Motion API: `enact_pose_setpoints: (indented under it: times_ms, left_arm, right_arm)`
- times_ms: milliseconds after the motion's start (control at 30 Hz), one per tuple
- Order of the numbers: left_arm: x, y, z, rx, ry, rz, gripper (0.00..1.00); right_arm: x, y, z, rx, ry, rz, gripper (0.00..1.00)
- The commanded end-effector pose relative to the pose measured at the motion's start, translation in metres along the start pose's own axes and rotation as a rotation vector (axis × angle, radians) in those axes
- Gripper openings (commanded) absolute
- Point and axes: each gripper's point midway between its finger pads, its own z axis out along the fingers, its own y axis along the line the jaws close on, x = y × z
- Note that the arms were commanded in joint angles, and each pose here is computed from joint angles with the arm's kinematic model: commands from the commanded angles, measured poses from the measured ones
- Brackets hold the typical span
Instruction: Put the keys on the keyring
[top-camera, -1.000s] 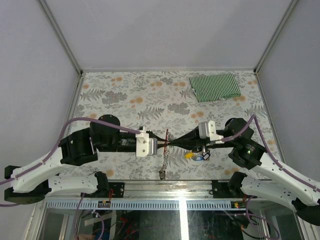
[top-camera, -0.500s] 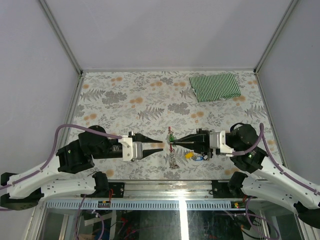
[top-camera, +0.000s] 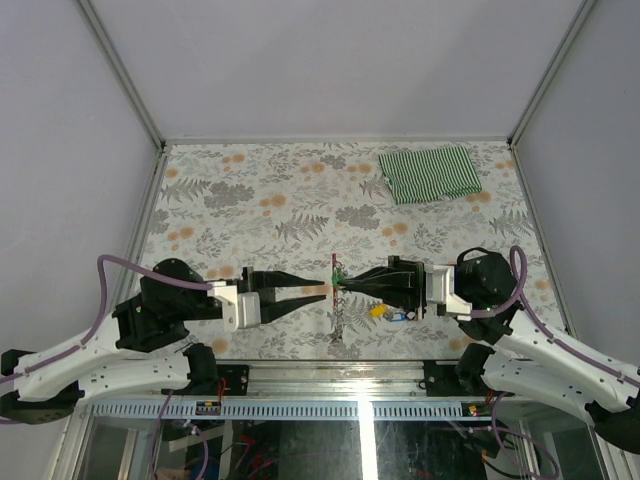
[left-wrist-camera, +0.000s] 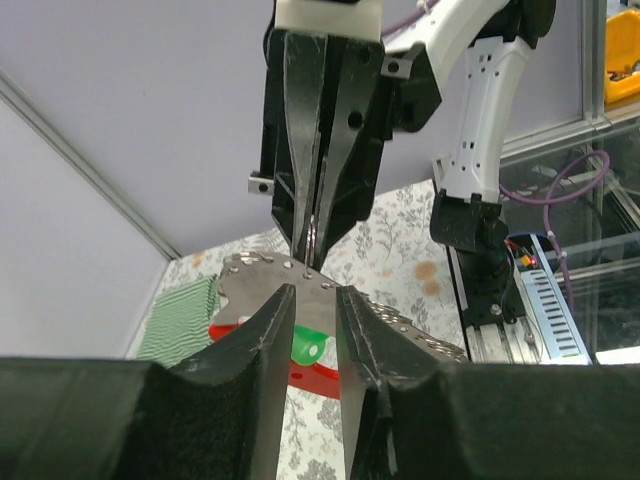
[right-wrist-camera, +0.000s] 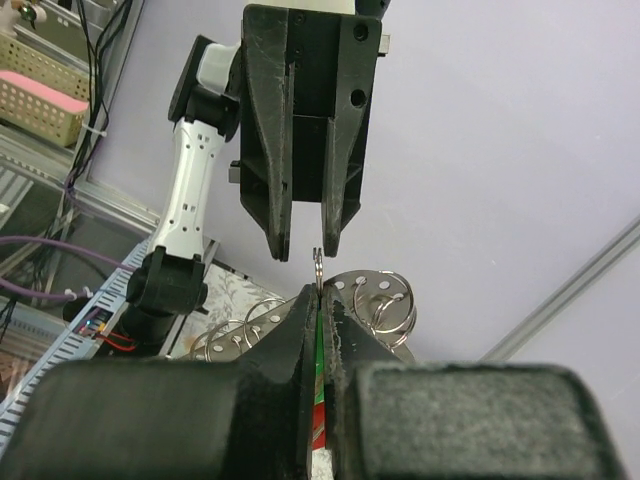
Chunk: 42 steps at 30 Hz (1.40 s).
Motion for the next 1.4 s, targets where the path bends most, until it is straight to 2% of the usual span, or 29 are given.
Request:
enact_pose_setpoints:
  times_ms: [0,167,833,900,1000,1067,1133,1267,1367]
  left_arm:
    - [-0.030,0.005,0.003,-0.012,-0.142,0.062,0.23]
    - [-0.037,0.005,0.005,-0.014,-0.191,0.073,0.20]
    - [-0.033,0.007,0.015,-0.009,-0.182,0.079,0.18]
    - [-0.031,0.007,0.016,-0.005,-0.174,0.077,0.15]
    - [-0.029,0.009,0.017,-0.014,-0.161,0.076,0.01]
    - [-0.029,0.011,0.018,-0.020,-0.152,0.074,0.00]
    - [-0.029,0.013,0.016,-0.027,-0.138,0.073,0.00]
    - [-0.027,0.015,0.012,-0.008,-0.048,0.074,0.00]
    - [-0.017,0.015,0.008,0.025,0.068,0.069,0.00]
  right_arm:
    - [-0.037,-0.005,0.007,0.000,-0.149,-0.043,0.01]
    - [-0.042,-0.005,0.009,-0.009,-0.179,-0.016,0.01]
    - [-0.040,-0.004,0.014,-0.031,-0.176,-0.001,0.02]
    - [-0.040,-0.004,0.014,-0.032,-0.176,0.000,0.02]
    - [-0.039,-0.004,0.014,-0.033,-0.173,0.005,0.02]
    - [-0.037,-0.002,0.014,-0.039,-0.162,0.009,0.02]
    - [-0.033,-0.003,0.012,-0.032,-0.136,0.007,0.07]
    - [-0.024,-0.005,0.007,-0.009,-0.057,0.000,0.25]
    - [-0.016,-0.006,0.001,0.006,0.015,0.004,0.31]
